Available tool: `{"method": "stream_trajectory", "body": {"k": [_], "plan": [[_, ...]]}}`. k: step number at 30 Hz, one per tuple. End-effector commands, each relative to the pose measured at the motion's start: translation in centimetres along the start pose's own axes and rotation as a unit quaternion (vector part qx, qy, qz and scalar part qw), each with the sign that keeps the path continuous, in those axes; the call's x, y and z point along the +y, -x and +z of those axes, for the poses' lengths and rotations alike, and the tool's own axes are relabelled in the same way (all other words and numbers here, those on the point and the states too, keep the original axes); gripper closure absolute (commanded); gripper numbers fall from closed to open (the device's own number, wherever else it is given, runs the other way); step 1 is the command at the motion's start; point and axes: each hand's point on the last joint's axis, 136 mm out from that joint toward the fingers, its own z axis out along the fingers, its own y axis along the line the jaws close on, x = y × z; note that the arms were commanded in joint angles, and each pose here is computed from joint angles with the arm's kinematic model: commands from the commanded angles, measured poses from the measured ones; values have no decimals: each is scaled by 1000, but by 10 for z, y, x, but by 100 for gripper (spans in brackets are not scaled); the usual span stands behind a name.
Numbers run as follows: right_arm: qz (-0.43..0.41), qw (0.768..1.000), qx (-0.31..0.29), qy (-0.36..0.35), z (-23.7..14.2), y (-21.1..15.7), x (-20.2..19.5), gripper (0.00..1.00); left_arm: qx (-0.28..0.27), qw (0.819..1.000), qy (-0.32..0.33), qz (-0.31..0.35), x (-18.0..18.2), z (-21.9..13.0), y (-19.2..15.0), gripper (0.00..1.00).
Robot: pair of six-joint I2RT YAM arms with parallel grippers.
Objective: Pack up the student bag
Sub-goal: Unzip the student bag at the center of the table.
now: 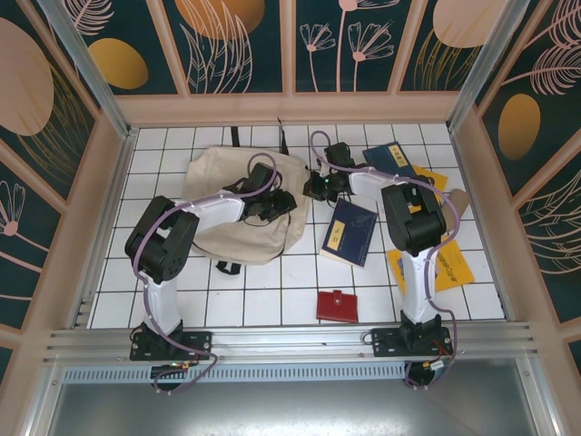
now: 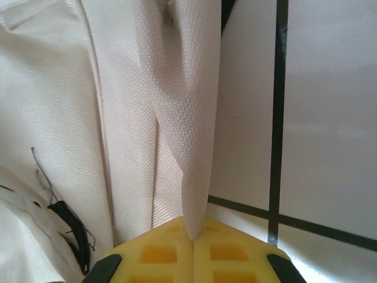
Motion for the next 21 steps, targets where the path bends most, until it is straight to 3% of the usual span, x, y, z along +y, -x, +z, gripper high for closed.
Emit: {"method": "stream_trajectory", "body": {"k": [1, 18, 21], "plan": [[-16, 999, 1, 42, -19, -2, 29, 100, 8, 999, 35, 3, 13, 8, -3, 65], [-22, 998, 5, 66, -26, -5, 42, 100, 7, 993, 109, 34, 26, 15, -5, 80], [-23, 998, 5, 66, -26, -6, 42, 100, 4, 993, 114, 35, 26, 19, -1, 88]]}}
